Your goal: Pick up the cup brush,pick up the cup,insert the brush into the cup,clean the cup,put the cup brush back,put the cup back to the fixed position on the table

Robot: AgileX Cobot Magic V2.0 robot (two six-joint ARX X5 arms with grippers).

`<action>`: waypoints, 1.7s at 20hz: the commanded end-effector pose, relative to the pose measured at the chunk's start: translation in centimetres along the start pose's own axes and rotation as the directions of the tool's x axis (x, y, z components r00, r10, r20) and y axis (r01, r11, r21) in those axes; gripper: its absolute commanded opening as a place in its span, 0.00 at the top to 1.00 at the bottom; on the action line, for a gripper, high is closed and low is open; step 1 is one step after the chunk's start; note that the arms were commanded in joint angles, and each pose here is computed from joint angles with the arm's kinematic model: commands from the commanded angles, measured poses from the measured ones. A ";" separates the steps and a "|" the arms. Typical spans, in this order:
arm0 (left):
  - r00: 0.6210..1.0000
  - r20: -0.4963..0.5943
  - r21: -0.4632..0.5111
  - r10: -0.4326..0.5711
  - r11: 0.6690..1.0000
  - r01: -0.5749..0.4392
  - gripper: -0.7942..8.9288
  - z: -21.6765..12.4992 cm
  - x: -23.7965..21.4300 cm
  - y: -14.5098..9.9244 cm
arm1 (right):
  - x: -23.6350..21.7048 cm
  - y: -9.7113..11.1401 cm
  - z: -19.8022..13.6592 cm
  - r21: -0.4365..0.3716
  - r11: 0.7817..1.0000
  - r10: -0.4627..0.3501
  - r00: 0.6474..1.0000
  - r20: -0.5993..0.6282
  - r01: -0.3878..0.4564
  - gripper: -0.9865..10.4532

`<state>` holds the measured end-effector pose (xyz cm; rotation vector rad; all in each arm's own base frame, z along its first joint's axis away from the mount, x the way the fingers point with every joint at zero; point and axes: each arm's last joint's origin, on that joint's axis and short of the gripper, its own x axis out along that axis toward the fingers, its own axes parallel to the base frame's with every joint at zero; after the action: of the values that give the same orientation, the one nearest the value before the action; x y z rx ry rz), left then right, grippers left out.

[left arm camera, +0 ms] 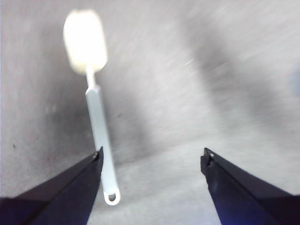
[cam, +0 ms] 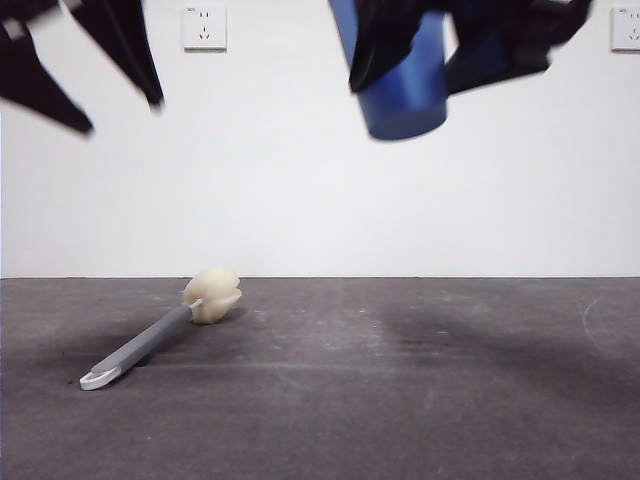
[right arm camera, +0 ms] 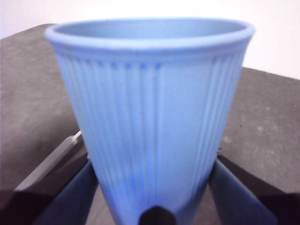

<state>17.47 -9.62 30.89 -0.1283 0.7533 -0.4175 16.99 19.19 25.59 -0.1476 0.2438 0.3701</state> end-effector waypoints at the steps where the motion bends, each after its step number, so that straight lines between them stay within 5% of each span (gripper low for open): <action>1: 0.999 0.049 0.038 -0.023 0.999 0.021 0.55 -0.7 -2.7 0.0 | 2.1 0.2 -1.6 -0.019 1.000 -0.016 1.000 -0.020 0.016 0.93; 13: 0.996 0.081 0.082 -0.029 0.996 0.022 0.55 -3.5 -8.2 0.6 | 11.3 -2.5 -9.2 0.026 0.998 -0.048 0.992 -0.114 0.051 0.93; 22: 0.996 0.086 0.099 -0.030 0.995 0.021 0.55 -3.5 -8.2 0.6 | 13.5 -5.4 -12.2 0.072 0.997 0.028 0.983 -0.179 -0.016 0.93; 30: 0.995 0.095 0.097 -0.003 0.995 -0.006 0.55 -3.4 -8.2 0.7 | 13.2 -5.3 -14.6 0.068 0.996 0.072 0.944 -0.321 -0.053 0.93; 34: 0.996 0.093 0.097 -0.005 0.995 -0.004 0.55 -3.4 -8.2 0.7 | 12.8 -5.0 -15.0 0.064 0.996 0.082 0.923 -0.375 -0.062 0.78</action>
<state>9.95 -5.49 33.51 -0.0675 0.6464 -0.4415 28.59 16.51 10.84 -0.1245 0.4869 0.3954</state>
